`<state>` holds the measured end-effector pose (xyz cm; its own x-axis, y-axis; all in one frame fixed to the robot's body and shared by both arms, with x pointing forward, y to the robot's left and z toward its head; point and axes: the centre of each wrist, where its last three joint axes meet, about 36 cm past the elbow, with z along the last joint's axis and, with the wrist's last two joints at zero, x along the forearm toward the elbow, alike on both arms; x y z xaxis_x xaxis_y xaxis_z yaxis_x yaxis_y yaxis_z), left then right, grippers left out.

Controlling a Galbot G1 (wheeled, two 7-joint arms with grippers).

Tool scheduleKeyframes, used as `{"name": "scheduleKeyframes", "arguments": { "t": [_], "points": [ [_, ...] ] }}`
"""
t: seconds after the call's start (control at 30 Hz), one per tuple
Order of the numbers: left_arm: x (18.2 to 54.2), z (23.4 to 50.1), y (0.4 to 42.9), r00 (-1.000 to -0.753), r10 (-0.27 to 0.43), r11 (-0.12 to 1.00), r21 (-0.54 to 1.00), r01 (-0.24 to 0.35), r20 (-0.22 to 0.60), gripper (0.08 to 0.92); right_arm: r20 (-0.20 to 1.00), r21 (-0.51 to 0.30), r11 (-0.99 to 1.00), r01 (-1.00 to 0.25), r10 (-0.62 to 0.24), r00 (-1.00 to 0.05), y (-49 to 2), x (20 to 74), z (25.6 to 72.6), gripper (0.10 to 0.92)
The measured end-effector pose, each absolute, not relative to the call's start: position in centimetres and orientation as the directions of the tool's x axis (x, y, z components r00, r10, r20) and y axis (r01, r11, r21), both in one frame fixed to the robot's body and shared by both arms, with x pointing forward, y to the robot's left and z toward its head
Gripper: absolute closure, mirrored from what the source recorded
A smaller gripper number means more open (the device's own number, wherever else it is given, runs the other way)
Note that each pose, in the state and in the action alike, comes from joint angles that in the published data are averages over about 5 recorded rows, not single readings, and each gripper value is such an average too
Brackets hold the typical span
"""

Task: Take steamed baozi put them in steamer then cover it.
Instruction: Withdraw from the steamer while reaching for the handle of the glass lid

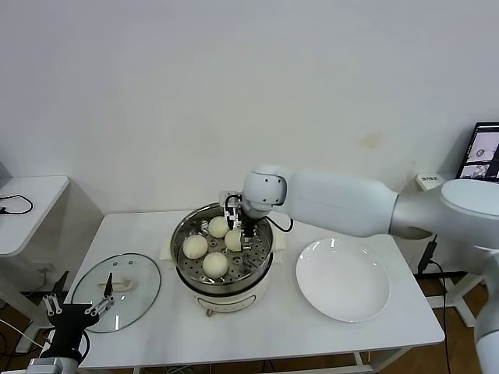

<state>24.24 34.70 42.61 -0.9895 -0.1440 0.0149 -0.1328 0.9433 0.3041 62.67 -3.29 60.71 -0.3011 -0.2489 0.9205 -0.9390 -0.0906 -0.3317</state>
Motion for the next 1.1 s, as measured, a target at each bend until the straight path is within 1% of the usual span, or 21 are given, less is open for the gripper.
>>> {"name": "scheduleKeyframes", "arguments": {
  "t": [0.17,0.33,0.5,0.63,0.73,0.83,0.97,1.1],
  "points": [
    [24.4,42.6,34.7,-0.989,-0.145,0.944,0.302,-0.135,0.009,0.177,0.898,-0.368,-0.068,-0.928,-0.285,-0.335,-5.5,62.0,62.2,0.200],
    [24.6,42.3,34.7,-0.989,-0.148,0.944,0.300,-0.139,0.006,0.177,0.839,-0.424,0.006,-0.905,-0.372,-0.396,-8.7,60.3,62.3,0.199],
    [24.6,41.8,34.6,-0.988,-0.157,0.942,0.299,-0.151,-0.002,0.177,0.713,-0.498,0.143,-0.855,-0.493,-0.498,-13.1,58.1,60.6,0.200],
    [24.7,41.4,34.7,-0.986,-0.166,0.938,0.308,-0.161,-0.010,0.177,0.572,-0.523,0.282,-0.804,-0.583,-0.577,-16.7,56.1,58.3,0.199],
    [24.8,41.1,34.9,-0.985,-0.173,0.932,0.319,-0.169,-0.016,0.177,0.449,-0.519,0.393,-0.759,-0.631,-0.633,-19.1,54.5,56.7,0.200],
    [24.9,40.7,35.0,-0.983,-0.180,0.927,0.332,-0.176,-0.019,0.177,0.325,-0.500,0.501,-0.706,-0.648,-0.689,-21.5,53.1,55.0,0.200],
    [25.0,40.2,35.2,-0.983,-0.184,0.917,0.355,-0.180,-0.023,0.177,0.175,-0.454,0.624,-0.636,-0.637,-0.751,-24.4,51.4,52.6,0.199],
    [25.2,39.7,35.7,-0.982,-0.186,0.895,0.406,-0.186,-0.039,0.177,0.045,-0.381,0.737,-0.558,-0.589,-0.807,-27.4,49.4,50.1,0.200]
  ]
}}
